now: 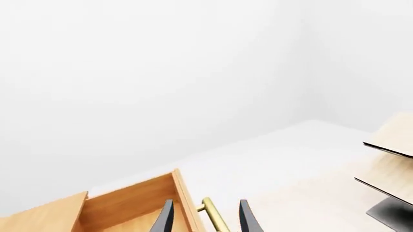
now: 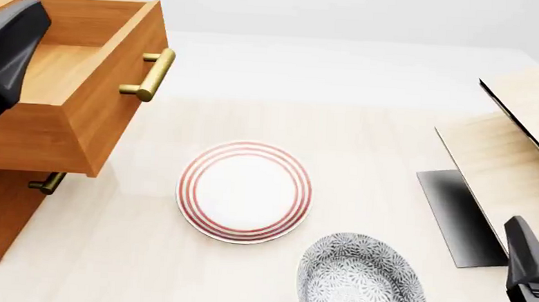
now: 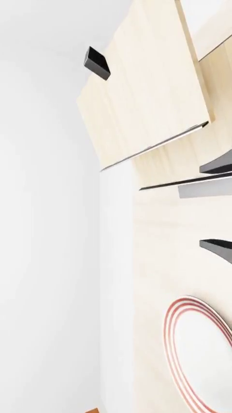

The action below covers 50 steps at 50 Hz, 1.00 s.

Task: Close the top drawer of the cabinet.

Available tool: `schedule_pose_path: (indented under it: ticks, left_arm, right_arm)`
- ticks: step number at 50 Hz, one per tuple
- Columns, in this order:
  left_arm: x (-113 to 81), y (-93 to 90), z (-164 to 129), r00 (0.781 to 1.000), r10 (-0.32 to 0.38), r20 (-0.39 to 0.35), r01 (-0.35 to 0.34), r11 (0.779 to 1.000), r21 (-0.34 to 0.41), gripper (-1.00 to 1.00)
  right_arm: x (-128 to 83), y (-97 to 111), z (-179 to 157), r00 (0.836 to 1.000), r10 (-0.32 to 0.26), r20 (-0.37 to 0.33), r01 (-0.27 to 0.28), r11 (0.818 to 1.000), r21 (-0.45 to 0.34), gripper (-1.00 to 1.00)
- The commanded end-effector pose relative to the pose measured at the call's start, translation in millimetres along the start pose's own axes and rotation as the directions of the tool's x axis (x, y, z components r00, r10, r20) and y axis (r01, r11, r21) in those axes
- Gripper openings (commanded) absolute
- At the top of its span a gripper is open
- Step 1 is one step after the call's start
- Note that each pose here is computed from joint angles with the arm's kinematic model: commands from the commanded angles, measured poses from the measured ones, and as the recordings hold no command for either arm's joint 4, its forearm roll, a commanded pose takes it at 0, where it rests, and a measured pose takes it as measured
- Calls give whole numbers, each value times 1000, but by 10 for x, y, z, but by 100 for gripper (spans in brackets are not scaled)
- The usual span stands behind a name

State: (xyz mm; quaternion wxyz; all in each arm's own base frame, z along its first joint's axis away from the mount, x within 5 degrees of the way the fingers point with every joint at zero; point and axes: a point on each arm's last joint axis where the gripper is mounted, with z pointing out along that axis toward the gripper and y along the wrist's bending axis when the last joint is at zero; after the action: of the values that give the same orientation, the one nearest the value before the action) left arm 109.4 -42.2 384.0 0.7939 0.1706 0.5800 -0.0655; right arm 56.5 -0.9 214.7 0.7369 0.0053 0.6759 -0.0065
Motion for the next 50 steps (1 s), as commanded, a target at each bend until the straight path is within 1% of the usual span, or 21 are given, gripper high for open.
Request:
schedule_pose_path:
  ticks: [1, 16, 39, 42, 47, 48, 50]
  left_arm:
    - [-43, -59, 99, 1000, 6, 17, -7, 999, 48, 100]
    - [-54, -158, 258, 999, 8, 34, -12, 994, 107, 100]
    - [-106, -289, 481, 999, 10, 50, -18, 985, 170, 100]
    - [-83, -353, 580, 999, 12, 43, -21, 981, 193, 100]
    - [-79, -401, 626, 999, 12, 44, -21, 977, 212, 100]
    - [-75, -608, 879, 998, 39, 49, -51, 960, 276, 100]
    - [-81, -619, 895, 998, 41, 50, -53, 959, 279, 100]
  right_arm:
    - [0, 0, 0, 1000, 0, 0, 0, 1000, 0, 100]
    - [0, 0, 0, 1000, 0, 0, 0, 1000, 0, 100]
    - [0, 0, 0, 1000, 0, 0, 0, 1000, 0, 100]
    - [0, 0, 0, 1000, 0, 0, 0, 1000, 0, 100]
    - [0, 0, 0, 1000, 0, 0, 0, 1000, 0, 100]
    - [0, 0, 0, 1000, 0, 0, 0, 1000, 0, 100]
    - [0, 0, 0, 1000, 0, 0, 0, 1000, 0, 100]
